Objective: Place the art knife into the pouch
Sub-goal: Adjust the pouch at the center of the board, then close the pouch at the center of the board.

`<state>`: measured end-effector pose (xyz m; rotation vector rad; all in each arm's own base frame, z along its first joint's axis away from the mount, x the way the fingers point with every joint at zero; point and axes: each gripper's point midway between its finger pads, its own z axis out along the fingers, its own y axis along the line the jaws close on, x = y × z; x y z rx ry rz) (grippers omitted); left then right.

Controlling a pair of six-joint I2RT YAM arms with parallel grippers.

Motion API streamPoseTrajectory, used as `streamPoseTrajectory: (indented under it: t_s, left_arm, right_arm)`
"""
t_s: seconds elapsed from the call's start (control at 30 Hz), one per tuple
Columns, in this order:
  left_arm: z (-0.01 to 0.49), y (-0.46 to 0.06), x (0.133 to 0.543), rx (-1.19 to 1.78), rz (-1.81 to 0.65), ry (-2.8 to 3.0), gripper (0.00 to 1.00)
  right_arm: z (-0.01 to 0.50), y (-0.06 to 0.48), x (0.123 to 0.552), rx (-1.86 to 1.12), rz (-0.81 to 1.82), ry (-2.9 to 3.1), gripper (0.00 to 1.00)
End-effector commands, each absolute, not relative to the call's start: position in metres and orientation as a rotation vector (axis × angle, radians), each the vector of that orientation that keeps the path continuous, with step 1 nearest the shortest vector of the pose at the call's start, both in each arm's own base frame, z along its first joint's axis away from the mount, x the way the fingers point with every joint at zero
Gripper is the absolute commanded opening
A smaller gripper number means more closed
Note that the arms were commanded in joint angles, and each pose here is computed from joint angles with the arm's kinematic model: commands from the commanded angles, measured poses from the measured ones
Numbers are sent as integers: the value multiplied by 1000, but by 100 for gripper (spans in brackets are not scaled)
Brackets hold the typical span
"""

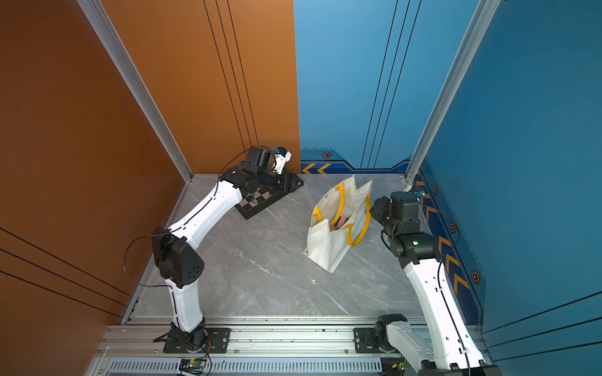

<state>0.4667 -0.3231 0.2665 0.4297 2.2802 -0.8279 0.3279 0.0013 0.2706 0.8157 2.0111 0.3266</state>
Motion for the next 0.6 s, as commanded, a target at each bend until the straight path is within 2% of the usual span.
streamPoseTrajectory:
  t_s: [0.0, 0.2, 0.57]
  left_arm:
    - [217, -350, 476, 481, -795, 2355, 73]
    - [190, -391, 464, 553, -898, 2393, 73]
    - [210, -430, 430, 641, -1060, 2362, 72]
  right_arm:
    - [204, -8, 313, 985, 228, 2149, 55]
    - [162, 1, 319, 1028, 208, 2236, 50]
    - [179, 45, 400, 856, 250, 2286, 48]
